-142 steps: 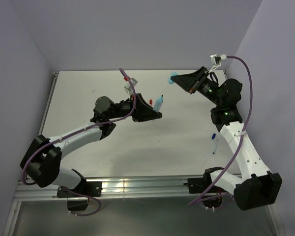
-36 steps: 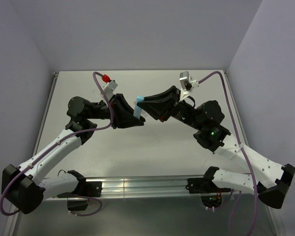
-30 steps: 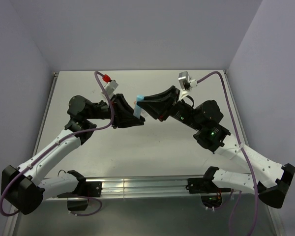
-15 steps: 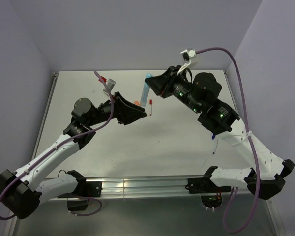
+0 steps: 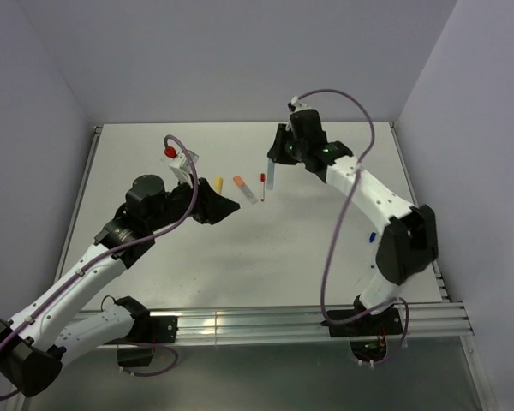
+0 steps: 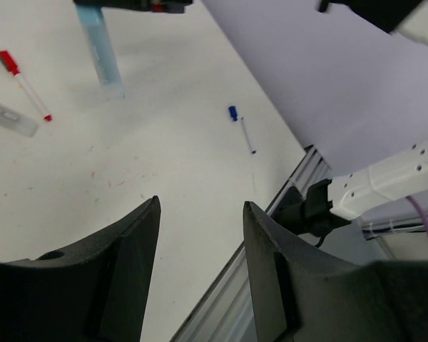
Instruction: Insert the pens into the pen caps
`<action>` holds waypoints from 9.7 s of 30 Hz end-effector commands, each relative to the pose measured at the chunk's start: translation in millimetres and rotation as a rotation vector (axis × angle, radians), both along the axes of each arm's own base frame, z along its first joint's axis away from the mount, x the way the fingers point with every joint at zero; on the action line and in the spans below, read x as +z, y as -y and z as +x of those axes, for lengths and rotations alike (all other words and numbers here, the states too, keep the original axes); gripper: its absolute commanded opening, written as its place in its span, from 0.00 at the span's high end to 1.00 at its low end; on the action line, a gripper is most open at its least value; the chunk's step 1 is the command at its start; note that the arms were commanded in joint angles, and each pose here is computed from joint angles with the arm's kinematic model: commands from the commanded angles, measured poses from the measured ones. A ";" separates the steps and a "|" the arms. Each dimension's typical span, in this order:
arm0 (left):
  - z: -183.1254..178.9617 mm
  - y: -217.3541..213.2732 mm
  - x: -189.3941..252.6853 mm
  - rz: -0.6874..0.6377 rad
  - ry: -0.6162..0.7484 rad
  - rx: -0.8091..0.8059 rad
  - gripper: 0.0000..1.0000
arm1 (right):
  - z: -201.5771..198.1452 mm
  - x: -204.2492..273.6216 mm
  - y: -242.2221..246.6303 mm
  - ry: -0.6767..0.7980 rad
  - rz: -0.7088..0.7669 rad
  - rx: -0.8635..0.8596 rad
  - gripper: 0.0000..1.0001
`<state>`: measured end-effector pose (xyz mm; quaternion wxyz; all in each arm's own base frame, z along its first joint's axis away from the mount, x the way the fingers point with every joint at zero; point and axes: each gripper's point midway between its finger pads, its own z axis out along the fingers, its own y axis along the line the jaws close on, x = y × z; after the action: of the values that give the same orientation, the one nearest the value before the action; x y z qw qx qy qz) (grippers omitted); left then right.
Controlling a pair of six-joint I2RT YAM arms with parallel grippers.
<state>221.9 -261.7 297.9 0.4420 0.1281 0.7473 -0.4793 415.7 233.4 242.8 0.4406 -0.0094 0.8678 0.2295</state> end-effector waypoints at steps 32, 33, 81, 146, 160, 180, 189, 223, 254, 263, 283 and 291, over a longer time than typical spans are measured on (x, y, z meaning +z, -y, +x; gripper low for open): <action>-9.1 -22.5 -30.7 0.147 0.009 -0.010 0.43 | 78.0 -169.8 41.3 -0.417 -0.281 -0.246 0.50; -9.4 -22.7 -30.4 0.144 0.004 -0.007 0.43 | 74.6 -163.8 45.2 -0.414 -0.284 -0.256 0.49; -24.6 -18.8 -22.7 0.064 -0.046 -0.051 0.41 | -182.4 -193.2 322.4 -0.835 -0.118 -1.023 0.54; -16.7 -11.4 -42.2 0.076 -0.117 -0.074 0.42 | -175.2 -235.3 317.3 -0.896 -0.049 -1.042 1.00; -22.2 -1.0 -36.2 0.026 -0.090 -0.151 0.42 | -141.0 -148.9 265.8 -0.578 0.088 -0.846 1.00; 30.8 68.9 -3.4 -0.133 -0.136 -0.330 0.42 | -103.6 69.9 22.7 -0.084 0.408 -0.095 1.00; 42.2 72.8 -4.5 -0.122 -0.128 -0.291 0.42 | -101.5 75.6 -12.6 -0.106 0.431 -0.004 1.00; 42.3 70.7 -0.4 -0.119 -0.119 -0.261 1.00 | -101.5 75.2 -38.9 -0.085 0.325 0.015 0.91; -54.8 -8.3 -43.2 0.119 -0.076 -0.186 1.00 | -147.3 -157.6 294.5 -0.560 -0.100 -0.952 0.50; -63.0 -16.3 -48.2 0.115 -0.054 -0.184 1.00 | -145.2 -180.9 318.1 -0.628 -0.186 -1.003 0.51; -66.3 -15.2 -46.3 0.108 -0.045 -0.205 1.00 | -132.2 -210.3 330.6 -0.702 -0.194 -1.022 0.56; -66.0 -15.0 -46.8 0.111 -0.047 -0.206 1.00 | -130.5 -218.1 328.8 -0.727 -0.192 -1.010 0.60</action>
<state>155.5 -245.3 240.9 0.3459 0.1999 0.7826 -0.4773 268.6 -86.1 17.1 0.1437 0.4371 0.8828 -0.0943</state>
